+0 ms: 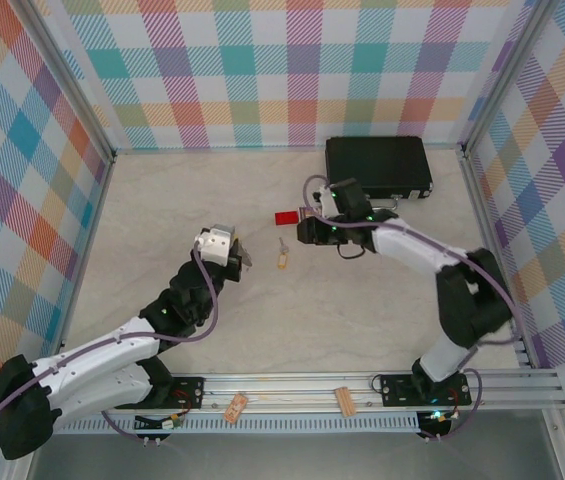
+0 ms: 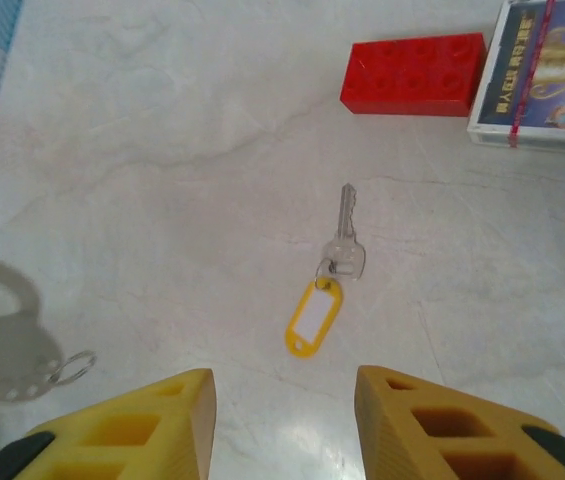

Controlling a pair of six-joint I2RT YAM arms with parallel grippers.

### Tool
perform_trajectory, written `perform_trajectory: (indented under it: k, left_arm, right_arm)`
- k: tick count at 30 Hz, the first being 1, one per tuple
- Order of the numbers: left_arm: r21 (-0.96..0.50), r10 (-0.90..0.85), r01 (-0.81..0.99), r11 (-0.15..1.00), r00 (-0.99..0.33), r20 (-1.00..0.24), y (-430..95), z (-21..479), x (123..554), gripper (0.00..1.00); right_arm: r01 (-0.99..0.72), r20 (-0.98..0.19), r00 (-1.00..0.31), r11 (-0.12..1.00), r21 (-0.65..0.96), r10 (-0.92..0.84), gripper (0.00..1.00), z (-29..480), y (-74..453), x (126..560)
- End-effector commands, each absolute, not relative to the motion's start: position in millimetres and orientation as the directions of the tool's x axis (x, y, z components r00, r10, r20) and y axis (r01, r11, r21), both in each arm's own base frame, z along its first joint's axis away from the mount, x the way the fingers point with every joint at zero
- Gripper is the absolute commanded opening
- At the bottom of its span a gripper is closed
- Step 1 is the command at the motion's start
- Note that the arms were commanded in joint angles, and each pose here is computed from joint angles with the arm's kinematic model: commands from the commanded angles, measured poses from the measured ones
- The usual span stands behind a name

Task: Put the keys on the keyring

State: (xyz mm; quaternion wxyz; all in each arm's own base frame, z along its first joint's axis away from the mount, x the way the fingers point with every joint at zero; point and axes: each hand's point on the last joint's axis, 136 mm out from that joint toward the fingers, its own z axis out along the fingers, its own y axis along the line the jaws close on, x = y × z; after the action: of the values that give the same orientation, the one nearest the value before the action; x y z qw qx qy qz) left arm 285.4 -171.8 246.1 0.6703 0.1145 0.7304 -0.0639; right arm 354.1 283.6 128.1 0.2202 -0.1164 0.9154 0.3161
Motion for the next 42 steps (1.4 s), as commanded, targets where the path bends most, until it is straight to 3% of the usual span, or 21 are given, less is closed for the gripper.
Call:
perform_trajectory:
  k: [1, 13, 34, 42]
  left_arm:
    - [0.052, 0.066, 0.221, 0.974, -0.053, -0.996, -163.5, 251.2, 281.9, 0.0]
    - [0.004, 0.013, 0.236, 0.972, -0.037, -0.999, -159.3, 251.2, 275.0, 0.0]
    - [-0.026, -0.018, 0.261, 0.965, -0.033, -0.999, -161.3, 254.0, 271.5, 0.0]
    - [-0.026, -0.017, 0.268, 0.963, -0.037, -0.999, -162.8, 254.5, 271.2, 0.0]
  right_arm:
    - [-0.29, -0.336, -0.933, 0.821, 0.492, -0.128, 0.39, 103.9, 295.6, 348.0]
    - [-0.281, -0.182, -0.956, 0.901, 0.332, -0.231, 0.32, 45.4, 328.3, 356.7]
    - [-0.275, -0.172, -0.956, 0.927, 0.254, -0.237, 0.2, 28.7, 328.8, 366.5]
    - [-0.28, -0.178, -0.954, 0.924, 0.261, -0.239, 0.05, 28.3, 331.7, 368.7]
